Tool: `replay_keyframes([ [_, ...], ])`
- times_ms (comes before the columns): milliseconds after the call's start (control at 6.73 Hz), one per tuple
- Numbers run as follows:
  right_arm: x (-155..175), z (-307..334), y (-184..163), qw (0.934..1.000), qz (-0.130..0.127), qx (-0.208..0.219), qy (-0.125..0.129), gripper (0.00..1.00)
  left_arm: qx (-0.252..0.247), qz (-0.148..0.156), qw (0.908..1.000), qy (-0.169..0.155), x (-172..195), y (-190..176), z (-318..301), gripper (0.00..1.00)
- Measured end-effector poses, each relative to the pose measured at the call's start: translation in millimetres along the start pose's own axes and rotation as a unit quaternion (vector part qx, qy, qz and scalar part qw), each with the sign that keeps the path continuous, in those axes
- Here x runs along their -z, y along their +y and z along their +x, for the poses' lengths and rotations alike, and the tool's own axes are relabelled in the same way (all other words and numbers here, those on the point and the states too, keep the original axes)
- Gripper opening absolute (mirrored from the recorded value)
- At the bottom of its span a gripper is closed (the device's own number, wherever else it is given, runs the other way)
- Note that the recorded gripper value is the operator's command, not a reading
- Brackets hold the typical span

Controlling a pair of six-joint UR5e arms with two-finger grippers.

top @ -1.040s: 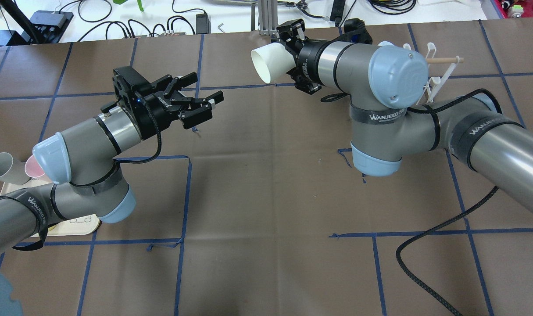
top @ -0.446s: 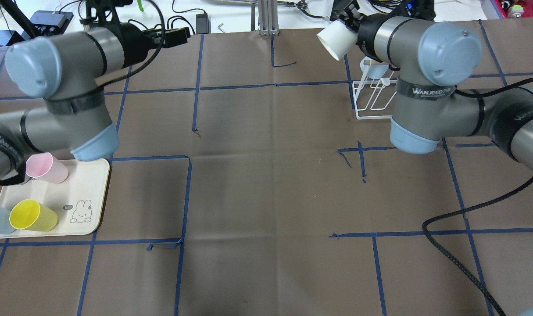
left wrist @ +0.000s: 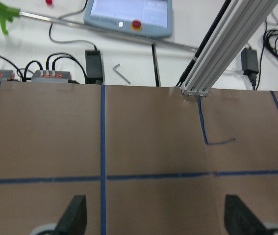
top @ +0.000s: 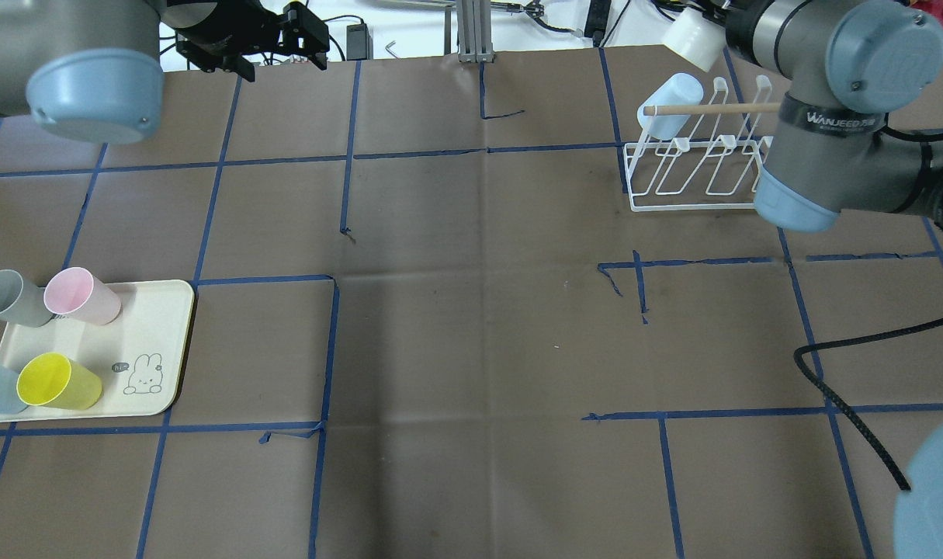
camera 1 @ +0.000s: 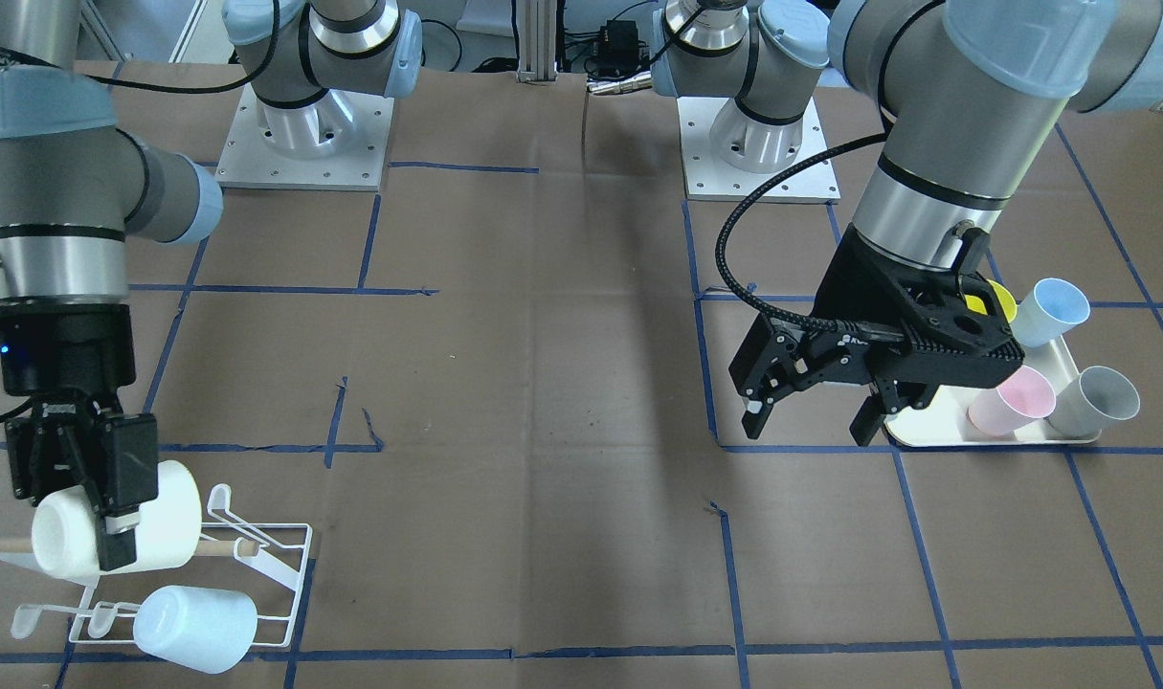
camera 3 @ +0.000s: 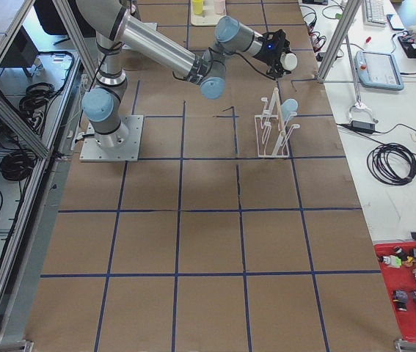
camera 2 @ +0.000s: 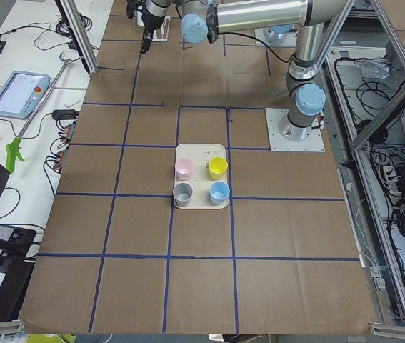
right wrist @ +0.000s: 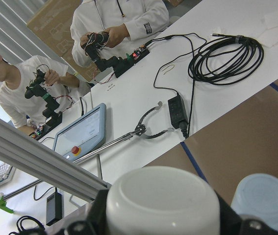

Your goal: Transfer IKEA cup to right arm and place on rack

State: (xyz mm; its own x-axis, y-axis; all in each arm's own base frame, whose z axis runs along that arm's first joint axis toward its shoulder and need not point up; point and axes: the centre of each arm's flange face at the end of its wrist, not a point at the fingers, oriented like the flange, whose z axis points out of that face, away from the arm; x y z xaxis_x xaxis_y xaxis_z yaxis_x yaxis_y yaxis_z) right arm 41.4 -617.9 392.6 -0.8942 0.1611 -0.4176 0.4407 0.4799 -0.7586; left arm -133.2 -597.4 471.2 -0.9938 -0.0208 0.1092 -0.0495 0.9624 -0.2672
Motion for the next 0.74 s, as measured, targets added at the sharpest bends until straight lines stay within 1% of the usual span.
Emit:
replay_keyframes([
  [149,-13,24,-10,0.9987,0.016,0.049,0.0,0.04,0.008,-0.072,0.997,-0.027,2,18,-5,0.99],
  [297,-22,45,-15,0.9956,0.029,0.089,0.002,0.04,0.012,-0.124,0.9915,-0.038,10,39,-7,0.99],
  [446,-30,63,-21,0.9925,0.039,0.116,-0.001,0.04,0.015,-0.151,0.9876,-0.041,21,56,-7,0.99],
  [594,-40,78,-28,0.9885,0.051,0.142,-0.008,0.04,0.016,-0.164,0.9854,-0.043,23,68,-8,0.99],
  [743,-54,89,-32,0.9837,0.065,0.167,-0.012,0.04,0.012,-0.168,0.9847,-0.043,24,80,-10,0.99],
])
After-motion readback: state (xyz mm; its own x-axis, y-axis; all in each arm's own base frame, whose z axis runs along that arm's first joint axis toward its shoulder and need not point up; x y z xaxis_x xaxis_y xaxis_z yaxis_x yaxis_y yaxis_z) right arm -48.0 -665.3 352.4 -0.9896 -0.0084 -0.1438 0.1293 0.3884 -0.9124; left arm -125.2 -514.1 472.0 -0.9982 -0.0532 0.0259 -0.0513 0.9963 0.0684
